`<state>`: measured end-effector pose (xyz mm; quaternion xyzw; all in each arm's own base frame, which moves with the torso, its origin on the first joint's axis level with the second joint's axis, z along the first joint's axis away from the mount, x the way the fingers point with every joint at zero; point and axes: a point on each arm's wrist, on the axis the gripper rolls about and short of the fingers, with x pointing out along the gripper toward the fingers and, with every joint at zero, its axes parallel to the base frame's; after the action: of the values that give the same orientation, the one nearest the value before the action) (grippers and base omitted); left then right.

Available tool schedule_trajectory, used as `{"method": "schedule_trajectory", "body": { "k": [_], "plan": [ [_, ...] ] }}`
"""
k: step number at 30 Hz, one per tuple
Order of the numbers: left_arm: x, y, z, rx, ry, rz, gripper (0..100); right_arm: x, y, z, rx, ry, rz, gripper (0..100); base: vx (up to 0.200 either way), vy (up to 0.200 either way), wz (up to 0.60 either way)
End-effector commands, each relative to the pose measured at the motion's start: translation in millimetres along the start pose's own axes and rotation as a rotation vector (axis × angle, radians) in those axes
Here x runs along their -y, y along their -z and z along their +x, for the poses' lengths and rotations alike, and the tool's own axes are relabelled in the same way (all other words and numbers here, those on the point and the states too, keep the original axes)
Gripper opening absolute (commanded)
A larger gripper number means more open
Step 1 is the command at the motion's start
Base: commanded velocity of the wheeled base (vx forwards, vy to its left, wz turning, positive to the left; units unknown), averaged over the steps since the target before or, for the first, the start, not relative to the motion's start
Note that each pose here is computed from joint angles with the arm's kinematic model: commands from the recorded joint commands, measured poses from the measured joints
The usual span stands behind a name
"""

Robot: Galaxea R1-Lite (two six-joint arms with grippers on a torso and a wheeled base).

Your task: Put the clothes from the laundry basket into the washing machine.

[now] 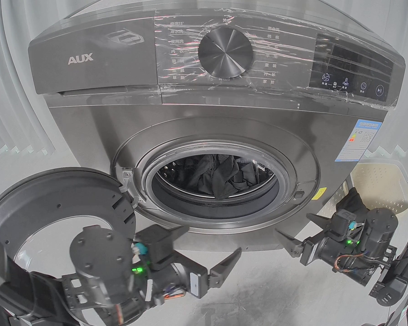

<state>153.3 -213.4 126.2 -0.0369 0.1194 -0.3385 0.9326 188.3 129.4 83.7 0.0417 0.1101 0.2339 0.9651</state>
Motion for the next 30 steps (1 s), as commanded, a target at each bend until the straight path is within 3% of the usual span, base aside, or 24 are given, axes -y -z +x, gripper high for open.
{"method": "schedule_trajectory", "body": {
  "k": [1, 2, 4, 8, 13, 15, 16, 17, 20, 23, 30],
  "plan": [
    [-14.2, -10.2, -55, 0.161, -0.06, -0.074, 100, 22.0, -18, -34, 0.088, 0.09, 0.001, 100, 0.0, 0.0, 0.0],
    [-24.2, -6.6, -61, 0.174, -0.12, -0.08, 100, 28.4, -19, -41, 0.092, 0.117, 0.006, 100, 0.0, 0.0, 0.0],
    [-32.1, 0.8, -68, 0.161, -0.152, -0.067, 100, 31.9, -22, -47, 0.109, 0.136, 0.012, 100, 0.0, 0.0, 0.0],
    [-37.4, 3.6, -81, 0.171, -0.162, -0.072, 100, 34.7, -33, -59, 0.169, 0.154, 0.007, 100, 0.0, 0.0, 0.0],
    [-40.8, 3.7, -93, 0.188, -0.166, -0.071, 100, 38.8, -30, -72, 0.108, 0.201, -0.005, 100, -0.12, 0.0, 0.0],
    [-43.3, 8.7, -100, 0.172, -0.177, -0.035, 100, 40.8, -30, -85, 0.078, 0.225, -0.003, 100, -0.2, 0.0, 0.0],
    [-43.3, 8.7, -100, 0.172, -0.177, -0.035, 100, 40.8, -30, -85, 0.078, 0.225, -0.003, 100, -0.2, 0.0, 0.0],
    [-45.2, 10.1, -104, 0.17, -0.23, -0.013, 100, 40.4, -28, -98, 0.047, 0.234, 0.0, 100, -0.2, 0.0, 0.0],
    [-47.5, 8.3, -109, 0.191, -0.307, -0.022, 100, 39.9, -23, -117, 0.004, 0.251, 0.001, 100, -0.2, 0.0, 0.0],
    [-48.5, 5.2, -116, 0.214, -0.315, -0.035, 100, 38.0, -16, -144, -0.013, 0.258, -0.005, 100, -0.2, 0.0, 0.0],
    [-54.0, -0.5, -134, 0.255, -0.333, -0.028, 100, 36.2, -2, -190, 0.046, 0.305, -0.048, 100, -0.2, 0.0, 0.0]
  ]
}}
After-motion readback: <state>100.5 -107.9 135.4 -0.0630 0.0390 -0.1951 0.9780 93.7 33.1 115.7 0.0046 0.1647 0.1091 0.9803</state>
